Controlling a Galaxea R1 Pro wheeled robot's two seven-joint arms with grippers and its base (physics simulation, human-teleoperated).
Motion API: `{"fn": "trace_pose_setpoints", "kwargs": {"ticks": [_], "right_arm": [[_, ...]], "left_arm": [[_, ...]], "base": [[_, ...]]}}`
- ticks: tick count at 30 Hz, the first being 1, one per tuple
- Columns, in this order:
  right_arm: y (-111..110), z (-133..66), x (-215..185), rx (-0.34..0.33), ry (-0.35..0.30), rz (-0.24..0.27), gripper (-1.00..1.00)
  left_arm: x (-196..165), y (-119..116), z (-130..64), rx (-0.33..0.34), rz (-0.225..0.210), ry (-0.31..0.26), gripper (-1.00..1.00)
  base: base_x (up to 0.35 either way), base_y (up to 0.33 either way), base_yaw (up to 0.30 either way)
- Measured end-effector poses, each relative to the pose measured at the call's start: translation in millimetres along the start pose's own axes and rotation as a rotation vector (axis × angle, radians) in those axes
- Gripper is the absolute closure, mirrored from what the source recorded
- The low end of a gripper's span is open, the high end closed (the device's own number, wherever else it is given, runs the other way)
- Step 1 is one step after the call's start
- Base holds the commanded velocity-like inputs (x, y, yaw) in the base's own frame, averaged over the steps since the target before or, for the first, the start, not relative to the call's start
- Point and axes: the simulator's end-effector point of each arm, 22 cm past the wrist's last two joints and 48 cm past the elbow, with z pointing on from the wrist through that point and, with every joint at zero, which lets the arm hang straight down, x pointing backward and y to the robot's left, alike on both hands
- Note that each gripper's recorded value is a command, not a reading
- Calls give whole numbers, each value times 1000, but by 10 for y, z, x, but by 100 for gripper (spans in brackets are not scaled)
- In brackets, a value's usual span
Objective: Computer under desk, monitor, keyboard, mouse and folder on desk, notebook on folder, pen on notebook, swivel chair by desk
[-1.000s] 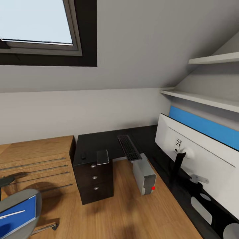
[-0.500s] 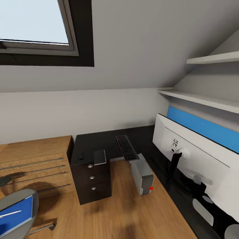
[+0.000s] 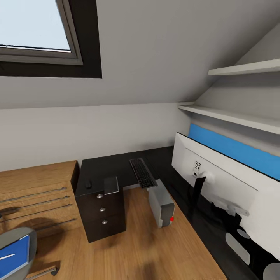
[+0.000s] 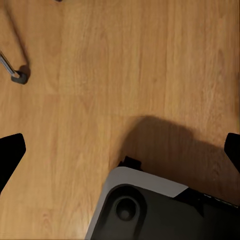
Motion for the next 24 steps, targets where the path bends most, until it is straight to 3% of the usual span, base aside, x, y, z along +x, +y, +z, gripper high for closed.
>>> {"fn": "trace_pose_setpoints", "kwargs": {"ticks": [5, 13, 24], "right_arm": [[18, 0, -1, -4, -1, 1, -100], [21, -3, 0, -5, 0, 1, -100], [8, 0, -2, -2, -1, 0, -100]], "left_arm": [[-7, 0, 0, 0, -1, -3, -100], [-12, -2, -1, 1, 0, -5, -100], [-9, -2, 1, 1, 1, -3, -100]], "base": [[3, -1, -173], [151, -162, -10], [18, -22, 0]]}}
